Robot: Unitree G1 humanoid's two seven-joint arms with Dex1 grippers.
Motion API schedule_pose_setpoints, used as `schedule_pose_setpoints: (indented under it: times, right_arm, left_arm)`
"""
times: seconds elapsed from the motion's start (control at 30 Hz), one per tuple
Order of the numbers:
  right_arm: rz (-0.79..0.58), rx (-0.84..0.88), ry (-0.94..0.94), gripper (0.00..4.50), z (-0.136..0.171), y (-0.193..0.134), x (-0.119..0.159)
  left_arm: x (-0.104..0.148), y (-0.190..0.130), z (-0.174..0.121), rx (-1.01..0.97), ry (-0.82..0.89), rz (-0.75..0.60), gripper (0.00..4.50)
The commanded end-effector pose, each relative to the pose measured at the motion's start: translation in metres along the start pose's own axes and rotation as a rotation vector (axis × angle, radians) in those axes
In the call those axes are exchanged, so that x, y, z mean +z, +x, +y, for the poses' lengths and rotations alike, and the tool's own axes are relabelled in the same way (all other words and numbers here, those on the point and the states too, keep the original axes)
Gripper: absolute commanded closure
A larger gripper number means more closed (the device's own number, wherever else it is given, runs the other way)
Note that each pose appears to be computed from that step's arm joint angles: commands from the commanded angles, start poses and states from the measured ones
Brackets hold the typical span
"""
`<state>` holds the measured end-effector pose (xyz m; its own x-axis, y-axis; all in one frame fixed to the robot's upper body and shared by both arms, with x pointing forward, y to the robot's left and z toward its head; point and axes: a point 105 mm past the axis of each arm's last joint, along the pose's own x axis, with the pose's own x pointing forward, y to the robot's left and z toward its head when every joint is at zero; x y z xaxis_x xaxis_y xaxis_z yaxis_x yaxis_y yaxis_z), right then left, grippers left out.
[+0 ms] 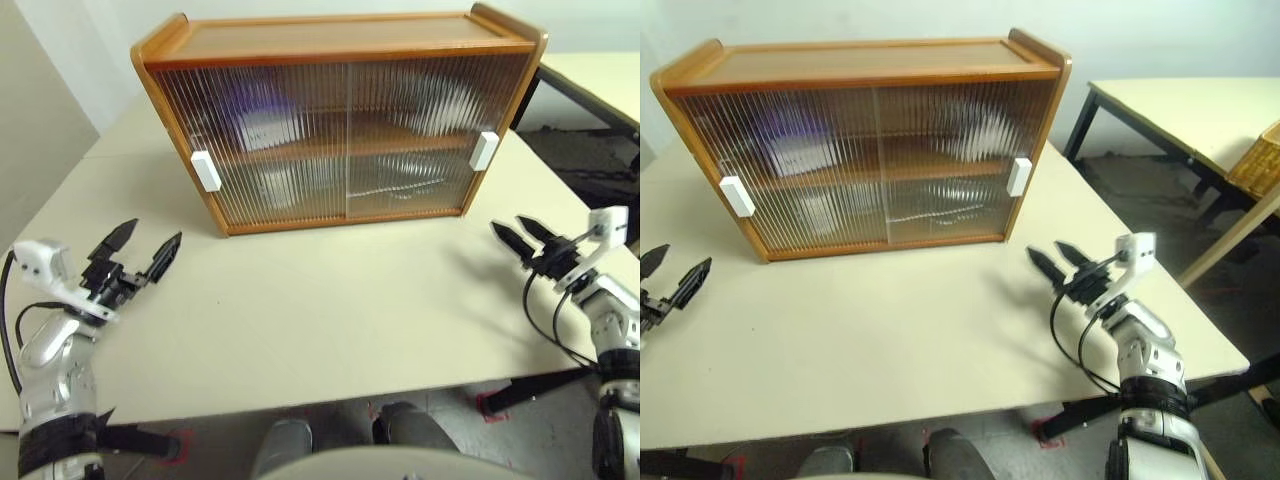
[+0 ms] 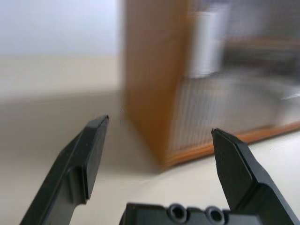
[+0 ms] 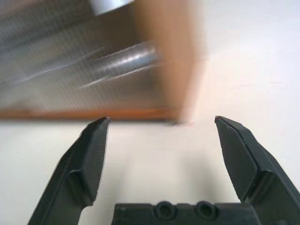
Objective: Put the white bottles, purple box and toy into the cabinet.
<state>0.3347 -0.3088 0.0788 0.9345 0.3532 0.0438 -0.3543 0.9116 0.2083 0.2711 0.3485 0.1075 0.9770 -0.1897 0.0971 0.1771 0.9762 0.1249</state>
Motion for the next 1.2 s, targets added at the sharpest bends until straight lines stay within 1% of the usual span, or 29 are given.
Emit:
schedule_pose_setpoints:
  times: [0.03,0.17,0.3,0.37,0.53,0.67,0.77,0.83,1.07,1.2]
  right_arm:
    - [-0.05,-0.18,-0.047,0.02,-0.032,-0.012,0.004]
    - [-0.122,-0.241,-0.076,0.02,-0.039,-0.01,0.009]
    - [-0.133,-0.235,-0.064,0.02,-0.033,-0.002,0.003]
    - [-0.13,-0.241,-0.061,0.02,-0.034,-0.001,0.003]
    - [-0.124,-0.226,-0.07,0.02,-0.033,0.002,0.005]
    - [-0.131,-0.22,-0.059,0.02,-0.033,0.0,0.005]
    - [-0.12,-0.221,-0.06,0.02,-0.034,-0.001,0.004]
    - [-0.105,-0.215,-0.065,0.02,-0.034,-0.001,0.003]
    - [-0.113,-0.204,-0.071,0.02,-0.034,0.005,0.012]
    - [-0.115,-0.205,-0.074,0.02,-0.036,0.004,0.016]
  left_arm:
    - [-0.016,-0.002,0.026,0.135,0.047,0.089,0.0]
    - [-0.027,-0.007,0.056,0.294,0.036,0.142,0.0]
    - [-0.035,-0.006,0.064,0.303,0.057,0.217,0.0]
    - [-0.036,-0.003,0.06,0.253,0.098,0.25,0.0]
    - [-0.033,0.002,0.059,0.246,0.09,0.233,0.0]
    - [-0.034,0.0,0.056,0.231,0.099,0.234,0.0]
    - [-0.032,-0.001,0.056,0.229,0.095,0.227,0.0]
    - [-0.036,-0.003,0.052,0.21,0.099,0.239,0.0]
    - [-0.04,-0.006,0.046,0.202,0.084,0.239,0.0]
    - [-0.037,-0.004,0.038,0.192,0.091,0.215,0.0]
